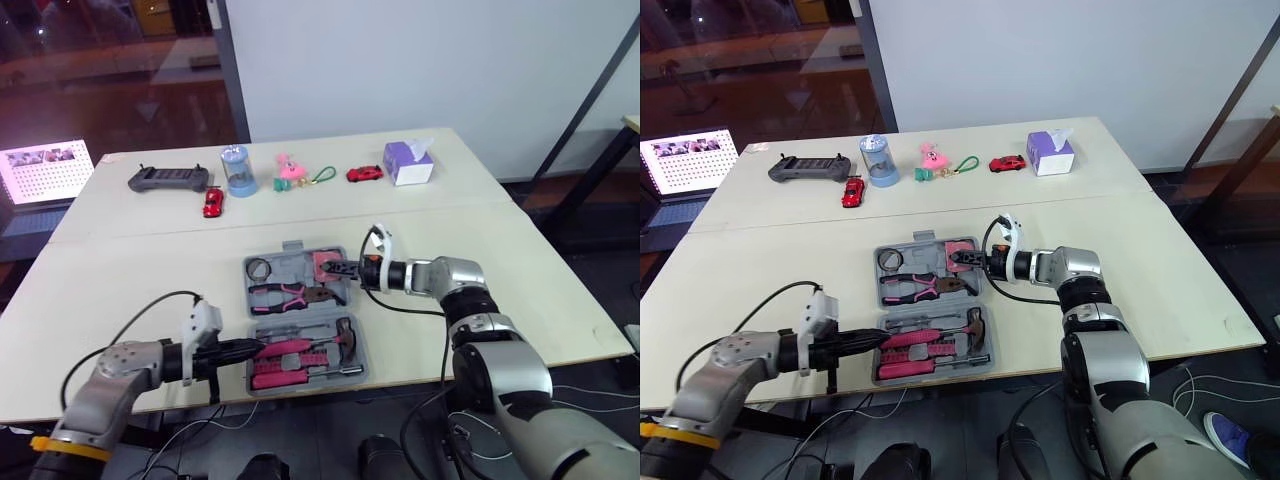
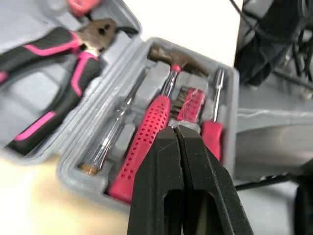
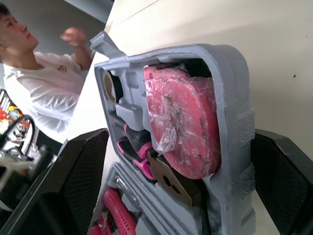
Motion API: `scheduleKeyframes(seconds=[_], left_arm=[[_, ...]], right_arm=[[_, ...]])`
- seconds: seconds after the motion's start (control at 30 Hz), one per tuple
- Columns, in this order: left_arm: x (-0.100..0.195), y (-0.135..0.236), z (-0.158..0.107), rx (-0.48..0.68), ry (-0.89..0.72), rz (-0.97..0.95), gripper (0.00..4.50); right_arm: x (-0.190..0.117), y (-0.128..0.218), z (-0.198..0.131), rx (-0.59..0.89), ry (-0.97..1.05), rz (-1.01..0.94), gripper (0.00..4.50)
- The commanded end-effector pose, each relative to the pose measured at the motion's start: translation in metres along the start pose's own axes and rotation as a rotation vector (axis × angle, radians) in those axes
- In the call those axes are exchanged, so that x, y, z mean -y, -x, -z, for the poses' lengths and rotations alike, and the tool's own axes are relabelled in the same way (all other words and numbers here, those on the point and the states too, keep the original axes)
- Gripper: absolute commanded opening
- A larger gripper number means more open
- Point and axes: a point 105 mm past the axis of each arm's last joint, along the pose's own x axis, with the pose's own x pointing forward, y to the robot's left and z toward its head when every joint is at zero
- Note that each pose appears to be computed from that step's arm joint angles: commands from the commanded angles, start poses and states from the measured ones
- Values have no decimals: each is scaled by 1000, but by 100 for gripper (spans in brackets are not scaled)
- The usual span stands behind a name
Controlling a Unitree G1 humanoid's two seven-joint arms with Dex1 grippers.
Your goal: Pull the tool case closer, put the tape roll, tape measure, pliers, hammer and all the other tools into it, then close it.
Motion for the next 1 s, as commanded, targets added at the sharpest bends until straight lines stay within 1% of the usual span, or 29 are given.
scheduleKeyframes(seconds=[0.03,0.17,0.23,0.3,0.33,0.4,0.47,0.53,0.57,0.63,0.7,0.77,0.8,0.9,0.97,1.0], left_arm=[[-1,21,-12,39,58,-25,0],[-4,33,-4,11,81,-60,0],[-6,36,-3,12,87,-77,0],[-9,38,-3,16,86,-94,0],[-10,39,-4,16,80,-102,0],[-9,40,-5,15,74,-105,0],[-7,42,-5,15,74,-100,0],[-5,43,-5,12,74,-92,0],[-4,43,-5,12,76,-90,0],[-2,44,-6,14,78,-78,0],[0,46,-7,15,79,-62,0],[2,50,-9,16,64,-43,0],[2,55,-10,16,66,-34,0],[3,68,-17,18,58,-15,0],[4,80,-24,16,34,-23,0],[5,84,-27,20,28,-30,0]], right_arm=[[-20,2,-14,22,63,-85,443],[-32,10,-17,15,123,-123,443],[-46,17,-20,16,172,-160,443],[-67,29,-18,14,231,-218,443],[-86,40,-13,4,274,-280,443],[-122,66,11,-45,347,-381,443],[-143,84,40,-110,376,-424,443],[-151,95,64,-173,405,-406,443],[-151,98,68,-177,416,-380,443],[-147,105,61,-139,442,-302,443],[-139,109,58,-134,500,-199,443],[-128,115,56,-146,596,-83,443],[-116,122,54,-151,660,15,443],[-91,139,52,-192,834,186,443],[-78,153,57,-240,938,242,443],[-77,158,59,-249,953,238,443]])
